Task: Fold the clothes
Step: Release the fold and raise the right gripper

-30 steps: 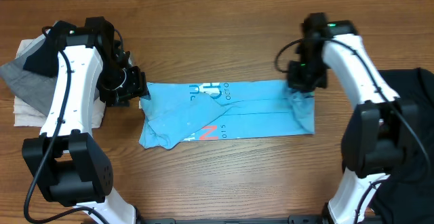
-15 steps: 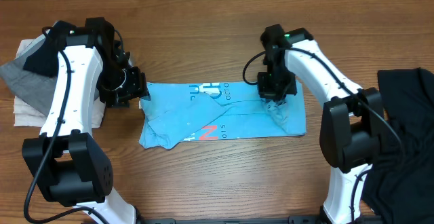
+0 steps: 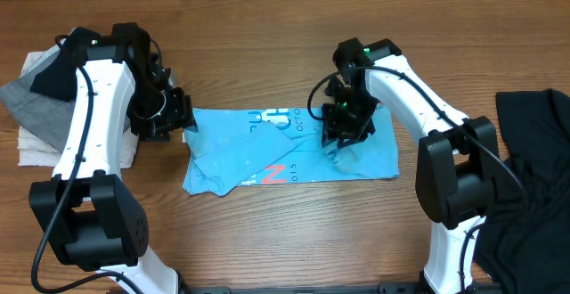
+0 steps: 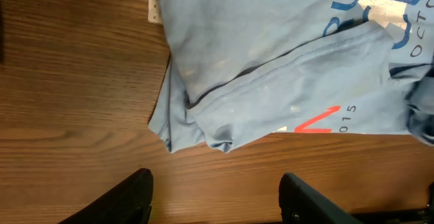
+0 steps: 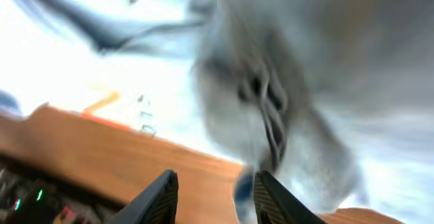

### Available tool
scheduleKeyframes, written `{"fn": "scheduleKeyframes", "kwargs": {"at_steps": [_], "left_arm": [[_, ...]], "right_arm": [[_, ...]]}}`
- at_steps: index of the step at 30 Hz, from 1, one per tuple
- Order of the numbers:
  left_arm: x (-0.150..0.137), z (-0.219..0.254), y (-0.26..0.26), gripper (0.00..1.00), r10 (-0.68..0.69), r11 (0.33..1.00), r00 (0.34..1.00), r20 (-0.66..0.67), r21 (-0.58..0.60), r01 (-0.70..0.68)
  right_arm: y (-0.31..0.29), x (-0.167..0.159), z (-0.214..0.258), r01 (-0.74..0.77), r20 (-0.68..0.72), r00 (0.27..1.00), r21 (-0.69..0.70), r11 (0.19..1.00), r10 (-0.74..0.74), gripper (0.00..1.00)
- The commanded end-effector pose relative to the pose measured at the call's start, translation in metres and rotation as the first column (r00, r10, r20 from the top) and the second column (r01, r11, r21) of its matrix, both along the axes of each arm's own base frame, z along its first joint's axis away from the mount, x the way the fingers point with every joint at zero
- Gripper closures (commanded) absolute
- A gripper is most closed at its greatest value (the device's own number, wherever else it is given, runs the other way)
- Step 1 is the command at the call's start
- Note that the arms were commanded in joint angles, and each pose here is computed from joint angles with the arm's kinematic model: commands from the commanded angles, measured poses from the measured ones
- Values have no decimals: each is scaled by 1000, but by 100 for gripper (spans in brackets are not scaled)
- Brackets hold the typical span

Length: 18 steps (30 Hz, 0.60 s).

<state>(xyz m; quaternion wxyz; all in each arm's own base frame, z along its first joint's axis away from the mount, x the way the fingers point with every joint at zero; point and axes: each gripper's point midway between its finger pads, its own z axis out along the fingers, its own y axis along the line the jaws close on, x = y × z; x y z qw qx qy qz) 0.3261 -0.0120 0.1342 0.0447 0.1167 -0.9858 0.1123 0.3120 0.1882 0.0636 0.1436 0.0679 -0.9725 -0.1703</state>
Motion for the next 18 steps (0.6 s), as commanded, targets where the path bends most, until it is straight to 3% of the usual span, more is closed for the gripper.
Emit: {"fn": "scheduleKeyframes", "kwargs": {"at_steps": [1,5,11,14,15,17,18], "left_arm": [[1,4,-1,37,9,1000,1000,13,-11,-9],[1,4,-1,36,9,1000,1000,12,-12,-9],[-2,4,-2,19,6,1000,1000,1,-13,-6],[-5,2,-3,15,-5,1000,1000,-9,-20,5],[-7,-1,-3,13,-6,1000,1000,-19,-21,5],[-13,-9,-4,9,-6,1000,999,-44,-27,5],[-17,-14,-6,9,-12,999,998,-55,-38,10]], "right_arm": [[9,1,10,-54,19,998,82,995,53,61],[-7,6,13,-17,37,999,17,1000,17,66],[-68,30,34,195,188,970,-228,954,-154,64],[-91,37,48,290,248,942,-262,920,-227,58],[-96,38,52,310,258,935,-256,916,-244,53],[-106,40,56,338,265,925,-251,907,-271,27],[-111,40,56,348,261,923,-252,903,-283,22]]}}
